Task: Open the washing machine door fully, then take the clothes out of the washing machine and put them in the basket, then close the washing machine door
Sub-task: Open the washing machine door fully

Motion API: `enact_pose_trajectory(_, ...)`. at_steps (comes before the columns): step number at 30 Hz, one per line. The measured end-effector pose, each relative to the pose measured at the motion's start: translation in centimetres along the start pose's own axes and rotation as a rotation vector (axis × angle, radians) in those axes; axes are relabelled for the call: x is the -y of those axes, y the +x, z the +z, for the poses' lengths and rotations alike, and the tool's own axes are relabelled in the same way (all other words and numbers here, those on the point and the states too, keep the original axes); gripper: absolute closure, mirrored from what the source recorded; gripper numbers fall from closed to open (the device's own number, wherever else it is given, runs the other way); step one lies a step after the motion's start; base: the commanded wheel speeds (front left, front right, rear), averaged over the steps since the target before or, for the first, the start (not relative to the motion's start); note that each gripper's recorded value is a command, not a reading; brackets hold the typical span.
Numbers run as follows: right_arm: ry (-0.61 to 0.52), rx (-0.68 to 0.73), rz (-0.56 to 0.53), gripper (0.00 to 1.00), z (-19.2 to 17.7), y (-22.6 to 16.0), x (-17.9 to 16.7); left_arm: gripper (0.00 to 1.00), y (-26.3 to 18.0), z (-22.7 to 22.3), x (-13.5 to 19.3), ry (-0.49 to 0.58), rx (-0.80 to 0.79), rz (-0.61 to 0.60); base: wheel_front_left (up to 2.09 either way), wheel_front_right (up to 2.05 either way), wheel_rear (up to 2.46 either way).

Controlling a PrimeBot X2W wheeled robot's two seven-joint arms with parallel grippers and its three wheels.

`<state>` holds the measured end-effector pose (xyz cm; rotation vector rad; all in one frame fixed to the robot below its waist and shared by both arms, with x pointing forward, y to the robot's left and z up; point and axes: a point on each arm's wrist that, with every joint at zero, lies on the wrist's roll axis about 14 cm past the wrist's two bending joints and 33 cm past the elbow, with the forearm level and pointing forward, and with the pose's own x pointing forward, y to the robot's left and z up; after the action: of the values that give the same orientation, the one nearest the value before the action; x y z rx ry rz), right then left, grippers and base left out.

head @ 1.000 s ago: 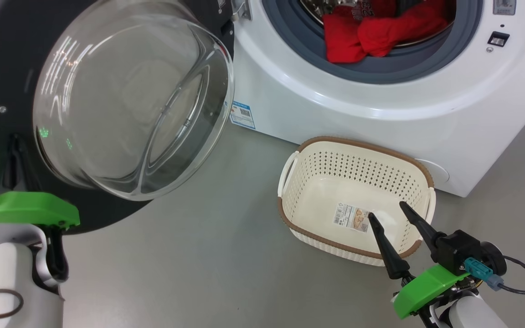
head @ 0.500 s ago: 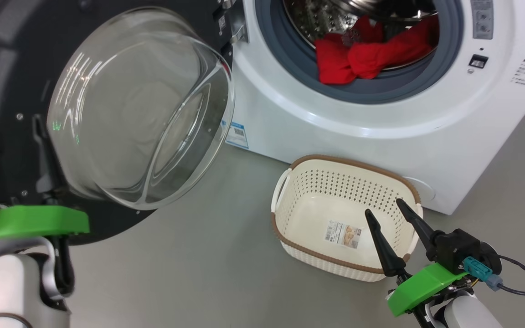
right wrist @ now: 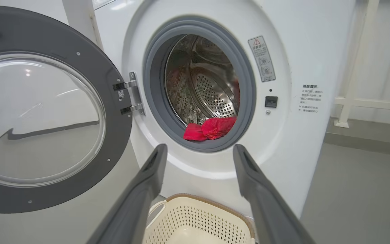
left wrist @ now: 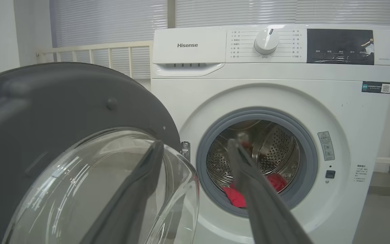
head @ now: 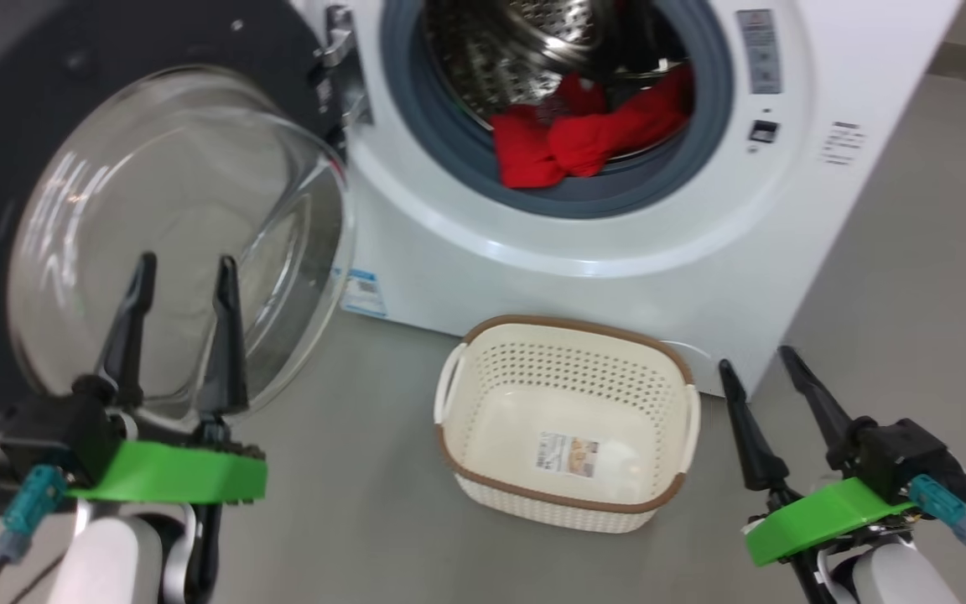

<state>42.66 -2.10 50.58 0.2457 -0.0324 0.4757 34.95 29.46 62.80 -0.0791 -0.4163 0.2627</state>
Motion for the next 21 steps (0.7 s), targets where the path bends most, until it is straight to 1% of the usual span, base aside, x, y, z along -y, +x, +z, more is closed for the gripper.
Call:
enact_pose_trajectory(6, -0.028, 0.106, -0.111, 0.0, 3.7, -1.6, 3.6, 0.0, -0.6, -2.6, 3.6, -0.058, -0.066, -0.1, 0.0, 0.0, 0.0)
enact_pose_trajectory(9, -0.04, 0.138, -0.155, 0.0, 5.0, -2.7, 4.9, 0.0, -0.9, -4.0, 4.8, -0.078, -0.104, -0.126, 0.0, 0.0, 0.0)
enact_pose_trajectory(11, -0.043, 0.144, -0.168, 0.0, 5.2, -3.1, 5.2, 0.0, -1.0, -4.5, 5.1, -0.083, -0.119, -0.135, 0.0, 0.0, 0.0)
enact_pose_trajectory(21, -0.065, 0.167, -0.308, 0.0, 6.3, -7.9, 8.8, 0.0, -2.9, -8.7, 8.4, -0.14, -0.245, -0.214, 0.0, 0.0, 0.0)
